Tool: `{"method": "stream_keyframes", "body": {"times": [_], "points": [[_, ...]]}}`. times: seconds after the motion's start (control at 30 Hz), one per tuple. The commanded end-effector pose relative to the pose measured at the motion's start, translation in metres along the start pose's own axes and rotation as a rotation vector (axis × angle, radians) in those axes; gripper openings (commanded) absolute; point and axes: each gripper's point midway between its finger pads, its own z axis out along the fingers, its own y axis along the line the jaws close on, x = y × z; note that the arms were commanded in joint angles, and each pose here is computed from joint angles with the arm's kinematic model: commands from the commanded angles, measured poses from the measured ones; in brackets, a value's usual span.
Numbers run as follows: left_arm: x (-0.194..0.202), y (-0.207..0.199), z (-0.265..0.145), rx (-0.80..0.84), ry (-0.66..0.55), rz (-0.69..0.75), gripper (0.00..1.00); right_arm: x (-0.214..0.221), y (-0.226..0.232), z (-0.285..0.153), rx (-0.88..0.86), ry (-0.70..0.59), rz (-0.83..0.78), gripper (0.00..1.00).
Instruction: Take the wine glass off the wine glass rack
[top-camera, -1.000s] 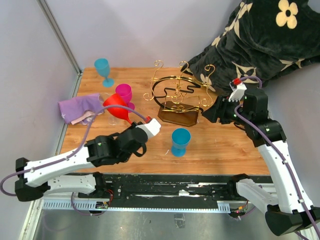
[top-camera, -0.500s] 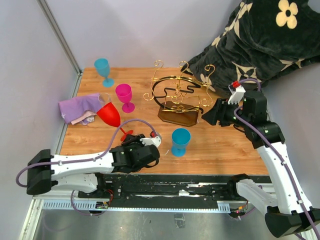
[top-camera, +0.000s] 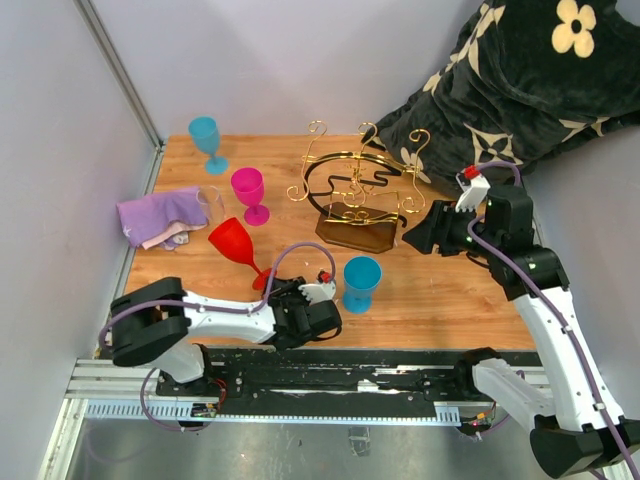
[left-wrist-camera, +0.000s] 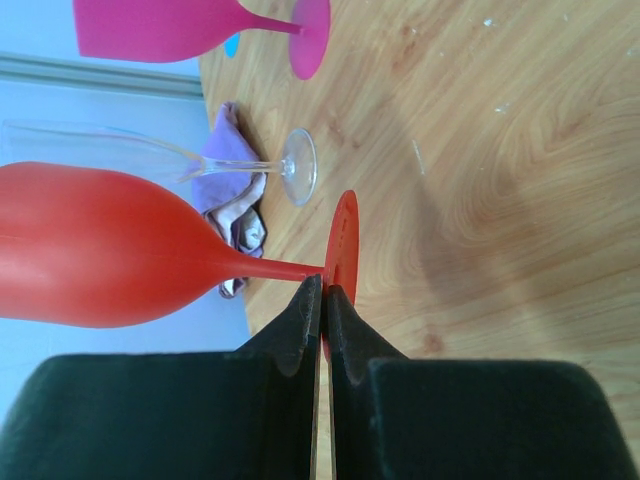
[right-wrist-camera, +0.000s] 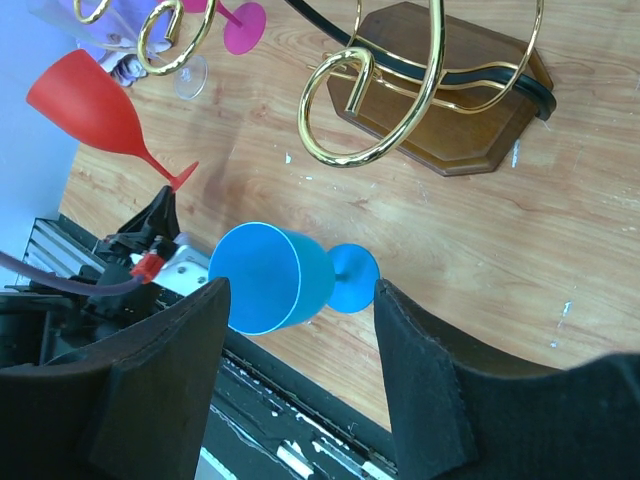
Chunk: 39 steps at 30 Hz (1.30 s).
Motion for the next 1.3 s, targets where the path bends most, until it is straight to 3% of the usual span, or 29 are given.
{"method": "stream_keyframes", "body": {"times": [0.0,0.73,1.27], "points": [[0.003,-0.011,0.006,-0.065,0.003,-0.071,0.00,-0.003,0.000,0.001,-0.018,-0.013,-0.002,0.61],[0.017,-0.060,0.036,-0.147,0.120,-0.030,0.01,0.000,-0.004,0.002,-0.012,0.001,0.001,0.61],[0.014,-0.075,0.034,-0.100,0.114,0.005,0.40,-0.001,-0.003,0.006,-0.026,0.009,0.016,0.61]]}}
